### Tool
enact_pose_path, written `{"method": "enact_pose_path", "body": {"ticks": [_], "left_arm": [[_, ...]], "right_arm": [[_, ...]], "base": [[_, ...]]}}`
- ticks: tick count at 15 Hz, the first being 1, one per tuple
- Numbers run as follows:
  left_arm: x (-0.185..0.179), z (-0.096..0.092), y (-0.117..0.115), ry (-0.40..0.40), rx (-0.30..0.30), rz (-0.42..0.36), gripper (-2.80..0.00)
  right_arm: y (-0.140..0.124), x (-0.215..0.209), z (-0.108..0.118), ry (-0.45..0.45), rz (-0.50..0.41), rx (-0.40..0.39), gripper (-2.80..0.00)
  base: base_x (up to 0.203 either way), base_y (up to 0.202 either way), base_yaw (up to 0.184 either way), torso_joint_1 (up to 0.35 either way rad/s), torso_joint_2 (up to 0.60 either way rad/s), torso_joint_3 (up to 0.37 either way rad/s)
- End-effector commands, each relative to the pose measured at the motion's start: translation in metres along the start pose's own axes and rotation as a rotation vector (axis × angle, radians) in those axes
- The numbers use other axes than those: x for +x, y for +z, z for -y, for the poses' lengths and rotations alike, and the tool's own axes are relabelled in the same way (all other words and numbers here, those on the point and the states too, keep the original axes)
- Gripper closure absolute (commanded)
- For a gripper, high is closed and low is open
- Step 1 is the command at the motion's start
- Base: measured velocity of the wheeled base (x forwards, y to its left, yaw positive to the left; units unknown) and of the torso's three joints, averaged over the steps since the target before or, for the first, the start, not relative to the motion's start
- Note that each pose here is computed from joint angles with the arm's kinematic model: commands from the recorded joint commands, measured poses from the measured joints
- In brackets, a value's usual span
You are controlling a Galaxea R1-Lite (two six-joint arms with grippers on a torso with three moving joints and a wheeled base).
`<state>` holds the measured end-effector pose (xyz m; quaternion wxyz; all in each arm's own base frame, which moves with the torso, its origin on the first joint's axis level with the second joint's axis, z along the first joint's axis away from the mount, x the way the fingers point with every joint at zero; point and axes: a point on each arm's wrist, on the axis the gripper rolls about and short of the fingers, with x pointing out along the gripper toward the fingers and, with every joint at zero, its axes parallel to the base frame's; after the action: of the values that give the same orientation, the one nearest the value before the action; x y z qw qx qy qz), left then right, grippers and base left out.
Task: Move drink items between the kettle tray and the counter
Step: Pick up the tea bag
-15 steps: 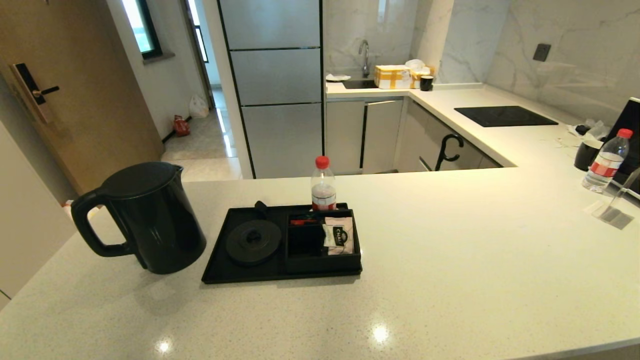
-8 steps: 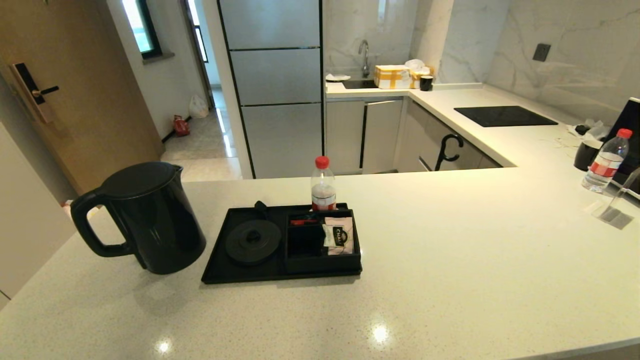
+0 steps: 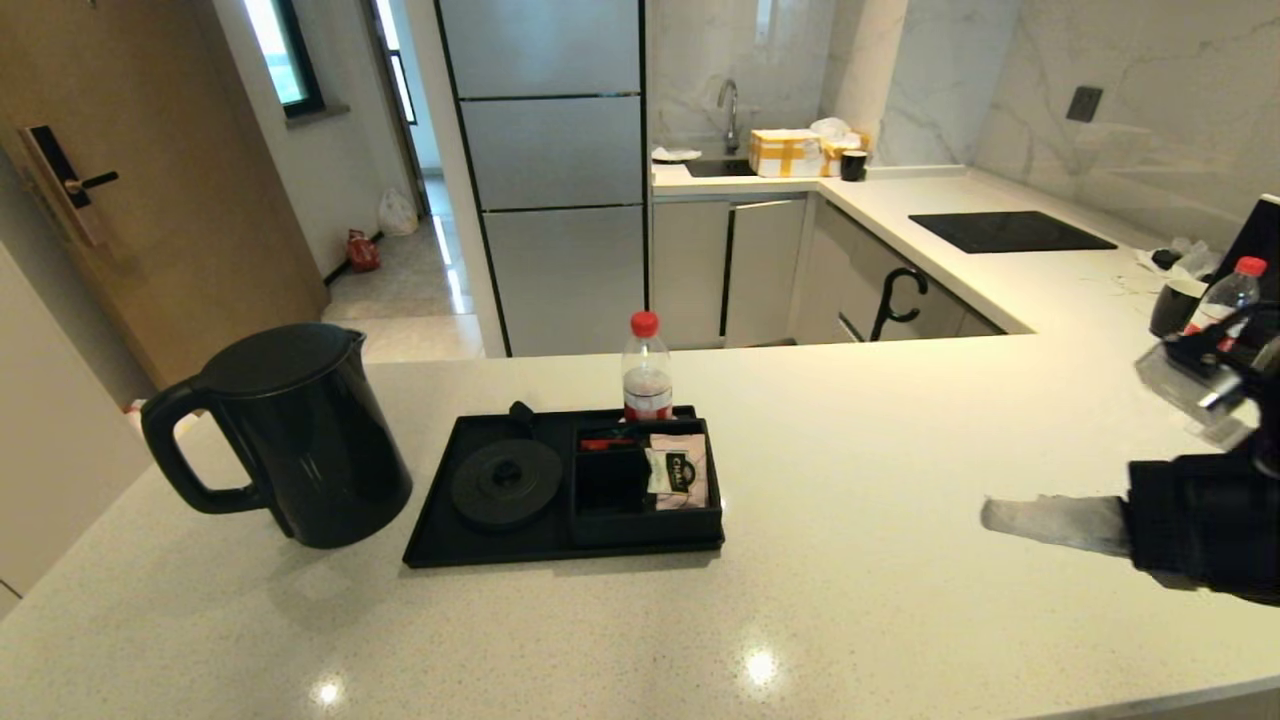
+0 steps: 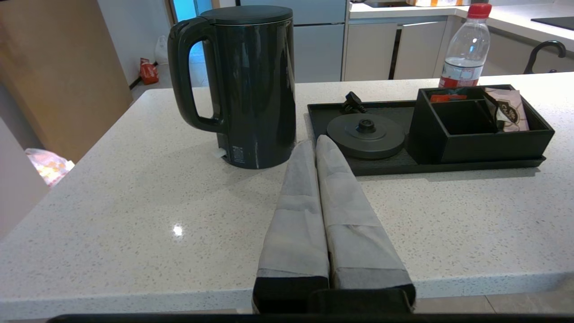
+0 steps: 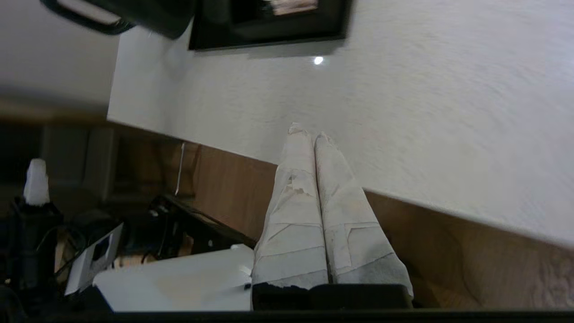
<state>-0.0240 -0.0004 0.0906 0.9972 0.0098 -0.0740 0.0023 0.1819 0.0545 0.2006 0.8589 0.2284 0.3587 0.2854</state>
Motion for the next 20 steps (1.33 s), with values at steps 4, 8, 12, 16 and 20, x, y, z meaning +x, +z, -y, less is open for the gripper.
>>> {"method": "enact_pose_path", "body": {"ticks": [4,8,12,16,20], "left_arm": [[0.002,0.0,-0.011,-0.001,0.0,-0.039,0.0],[0.002,0.0,-0.011,-0.001,0.0,-0.039,0.0],[0.002,0.0,-0.011,-0.001,0.0,-0.039,0.0],[0.002,0.0,-0.011,-0.001,0.0,-0.039,0.0],[0.002,0.0,-0.011,-0.001,0.0,-0.039,0.0]], "right_arm": [[0.021,0.066,-0.001,0.039,-0.103,-0.006,0.0],[0.024,0.096,-0.021,0.002,-0.113,-0.085,0.0],[0.013,0.137,-0.028,-0.108,-0.133,-0.175,0.0],[0.003,0.17,-0.041,-0.112,-0.139,-0.253,0.0],[0.001,0.184,-0.052,-0.084,-0.137,-0.277,-2.8]], "base": [[0.0,0.0,0.0,0.0,0.0,0.0],[0.0,0.0,0.0,0.0,0.0,0.0],[0.0,0.0,0.0,0.0,0.0,0.0],[0.0,0.0,0.0,0.0,0.0,0.0],[0.0,0.0,0.0,0.0,0.0,0.0]]}}
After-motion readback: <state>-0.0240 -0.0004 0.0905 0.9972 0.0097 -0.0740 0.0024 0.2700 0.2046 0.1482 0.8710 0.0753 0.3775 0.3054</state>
